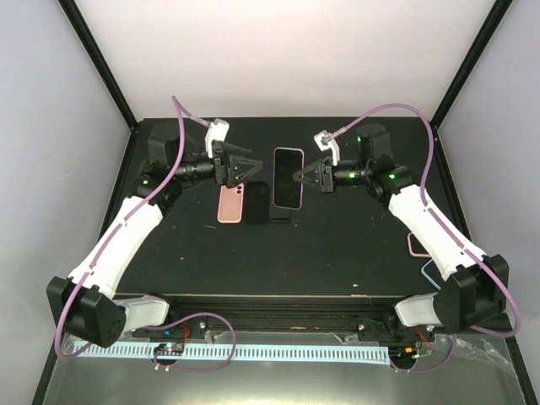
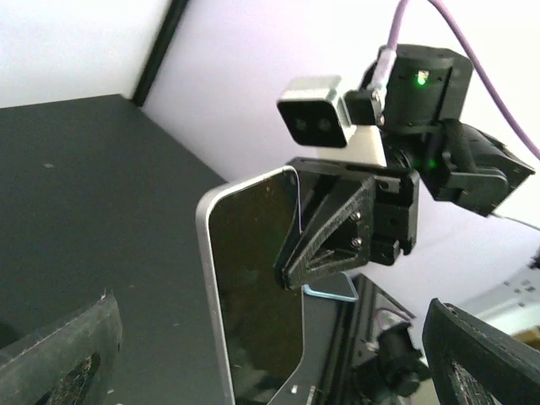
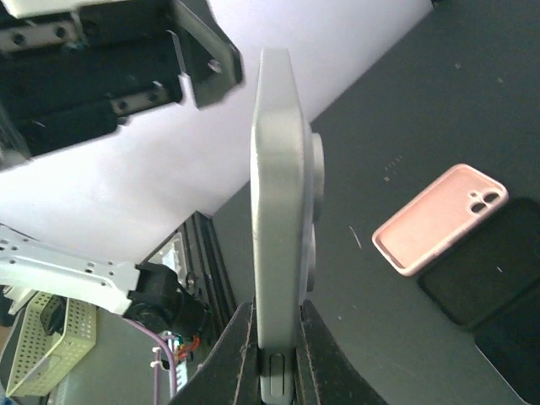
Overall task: Take the phone out of the phone case
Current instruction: Place the phone at the center of the board.
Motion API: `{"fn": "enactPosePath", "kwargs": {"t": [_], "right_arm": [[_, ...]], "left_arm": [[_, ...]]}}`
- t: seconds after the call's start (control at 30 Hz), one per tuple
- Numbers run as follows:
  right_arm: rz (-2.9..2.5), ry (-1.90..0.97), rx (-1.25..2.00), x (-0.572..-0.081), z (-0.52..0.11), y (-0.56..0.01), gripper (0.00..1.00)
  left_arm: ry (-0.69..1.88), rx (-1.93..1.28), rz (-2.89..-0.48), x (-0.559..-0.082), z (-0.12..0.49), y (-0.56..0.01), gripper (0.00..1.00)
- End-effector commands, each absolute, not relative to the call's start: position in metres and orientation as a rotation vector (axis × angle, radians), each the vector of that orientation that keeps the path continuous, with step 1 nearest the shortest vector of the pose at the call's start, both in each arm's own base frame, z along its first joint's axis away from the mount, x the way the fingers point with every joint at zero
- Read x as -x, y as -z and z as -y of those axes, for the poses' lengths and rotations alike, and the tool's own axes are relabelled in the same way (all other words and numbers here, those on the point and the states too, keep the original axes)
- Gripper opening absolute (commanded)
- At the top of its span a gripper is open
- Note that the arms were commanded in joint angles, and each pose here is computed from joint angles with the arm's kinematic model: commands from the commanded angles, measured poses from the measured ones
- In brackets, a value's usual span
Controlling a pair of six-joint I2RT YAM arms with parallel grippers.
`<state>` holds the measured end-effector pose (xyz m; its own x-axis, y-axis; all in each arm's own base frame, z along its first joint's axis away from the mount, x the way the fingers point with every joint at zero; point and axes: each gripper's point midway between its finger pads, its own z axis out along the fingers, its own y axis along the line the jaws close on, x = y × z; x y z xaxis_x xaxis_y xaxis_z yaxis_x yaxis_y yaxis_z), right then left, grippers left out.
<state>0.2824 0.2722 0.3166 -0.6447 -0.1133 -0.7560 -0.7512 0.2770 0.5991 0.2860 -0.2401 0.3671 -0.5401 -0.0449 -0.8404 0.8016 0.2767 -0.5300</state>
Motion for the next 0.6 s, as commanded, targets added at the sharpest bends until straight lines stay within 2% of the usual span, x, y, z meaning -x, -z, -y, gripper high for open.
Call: {"fn": "enactPosePath", "kwargs": {"t": [0.0,0.33,0.57], "right_arm": [[-2.086,-1.359,0.739,-0.294,-0.259,-0.280,0.01],[-2.365,-1.275,0.583,-0.328,-0.235,-0.212,0.01],[-2.486,-1.313,0.528,-0.350,-0.235,-0.178,0.01]], "left_arm": [[1.147,-0.509,-1.909,-0.318,0.220,-0.361,0.99],[0.955,-0.422,-1.981,-0.340,0.198,-0.355,0.99],[0.923,-0.457,-1.931,-0.341,0.198,-0.355,0.99]]}}
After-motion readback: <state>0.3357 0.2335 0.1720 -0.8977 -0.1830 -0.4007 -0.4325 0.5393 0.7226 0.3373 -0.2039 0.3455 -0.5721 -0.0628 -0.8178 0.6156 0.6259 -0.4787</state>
